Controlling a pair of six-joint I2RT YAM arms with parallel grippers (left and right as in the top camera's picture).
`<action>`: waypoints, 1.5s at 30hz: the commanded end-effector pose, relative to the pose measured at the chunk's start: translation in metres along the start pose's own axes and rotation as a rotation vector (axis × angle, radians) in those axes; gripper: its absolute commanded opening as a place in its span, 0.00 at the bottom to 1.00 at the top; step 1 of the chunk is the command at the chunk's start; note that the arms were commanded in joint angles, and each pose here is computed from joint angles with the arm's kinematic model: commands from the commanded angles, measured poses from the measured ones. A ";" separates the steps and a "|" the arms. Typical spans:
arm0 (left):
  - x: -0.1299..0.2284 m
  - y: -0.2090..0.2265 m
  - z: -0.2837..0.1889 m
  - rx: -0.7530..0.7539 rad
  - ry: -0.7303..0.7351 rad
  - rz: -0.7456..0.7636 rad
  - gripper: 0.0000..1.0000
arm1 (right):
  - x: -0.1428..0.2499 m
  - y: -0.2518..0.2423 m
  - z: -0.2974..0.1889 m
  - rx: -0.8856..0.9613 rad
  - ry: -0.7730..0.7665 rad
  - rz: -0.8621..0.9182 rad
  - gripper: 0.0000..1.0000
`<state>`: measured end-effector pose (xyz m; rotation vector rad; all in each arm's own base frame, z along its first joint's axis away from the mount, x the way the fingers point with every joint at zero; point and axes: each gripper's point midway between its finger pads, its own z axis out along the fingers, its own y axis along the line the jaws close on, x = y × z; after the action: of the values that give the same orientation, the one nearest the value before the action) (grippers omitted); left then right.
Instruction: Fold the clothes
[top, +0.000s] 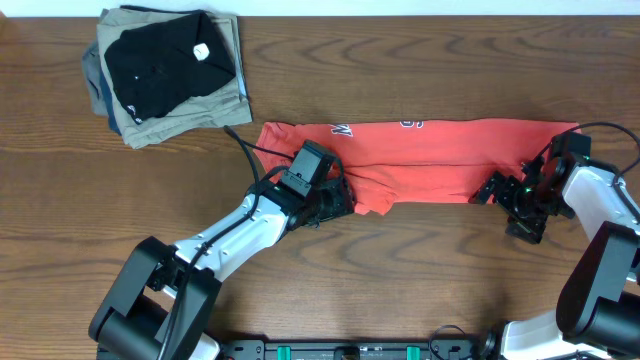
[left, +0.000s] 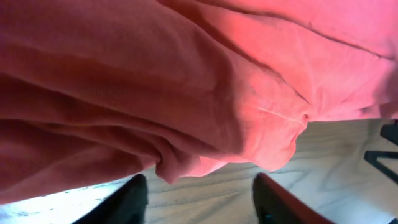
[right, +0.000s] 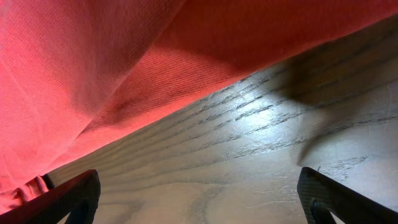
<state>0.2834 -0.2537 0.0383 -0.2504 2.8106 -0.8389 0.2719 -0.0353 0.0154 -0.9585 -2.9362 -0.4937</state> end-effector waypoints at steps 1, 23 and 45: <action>-0.004 -0.002 0.002 -0.007 -0.013 0.005 0.52 | 0.002 -0.001 0.002 0.009 0.004 -0.017 0.99; -0.005 0.005 0.020 -0.010 -0.003 0.002 0.41 | 0.001 -0.002 0.002 0.015 0.000 -0.018 0.99; -0.003 -0.006 -0.005 0.009 -0.011 0.016 0.06 | 0.000 -0.003 0.002 0.020 -0.008 -0.019 0.99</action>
<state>0.2806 -0.2517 0.0229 -0.2633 2.8512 -0.8071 0.2727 -0.0388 0.0144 -0.9597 -2.9483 -0.4658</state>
